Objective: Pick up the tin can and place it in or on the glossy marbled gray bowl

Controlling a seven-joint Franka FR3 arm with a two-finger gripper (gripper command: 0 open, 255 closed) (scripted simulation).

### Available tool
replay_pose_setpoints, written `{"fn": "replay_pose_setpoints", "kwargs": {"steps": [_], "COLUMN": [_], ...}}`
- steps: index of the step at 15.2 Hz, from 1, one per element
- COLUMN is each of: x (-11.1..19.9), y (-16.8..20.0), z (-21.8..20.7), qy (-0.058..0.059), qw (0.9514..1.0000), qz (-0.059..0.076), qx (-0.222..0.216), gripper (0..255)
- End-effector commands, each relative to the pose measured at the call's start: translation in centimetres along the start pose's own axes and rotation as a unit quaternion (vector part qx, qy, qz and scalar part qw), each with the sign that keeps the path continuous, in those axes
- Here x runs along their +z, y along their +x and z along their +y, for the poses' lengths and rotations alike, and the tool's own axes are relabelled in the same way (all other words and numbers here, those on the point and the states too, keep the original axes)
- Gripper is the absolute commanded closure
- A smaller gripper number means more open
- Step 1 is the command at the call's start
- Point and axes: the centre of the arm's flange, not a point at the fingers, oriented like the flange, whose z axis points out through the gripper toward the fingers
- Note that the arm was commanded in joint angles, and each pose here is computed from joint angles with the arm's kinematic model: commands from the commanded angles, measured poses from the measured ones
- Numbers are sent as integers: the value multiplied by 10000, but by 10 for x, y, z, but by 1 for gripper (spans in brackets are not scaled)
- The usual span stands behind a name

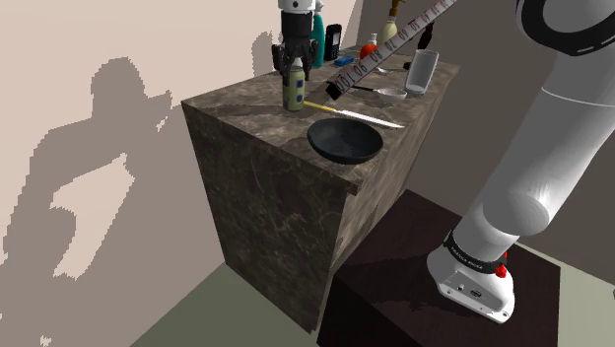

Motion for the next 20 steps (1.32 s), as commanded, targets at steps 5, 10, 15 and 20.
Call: {"fn": "replay_pose_setpoints", "kwargs": {"steps": [5, 10, 15, 20], "x": [-26, -52, -78, -105], "y": [0, 0, 0, 0], "z": [1, 2, 3, 4], "qy": [-3, -3, -3, -3], "qw": [10000, 10000, 10000, 10000], "qz": [-9, -9, -9, -9], "qx": [3, 3, 3, 3], "gripper": [255, 255, 255, 255]}}
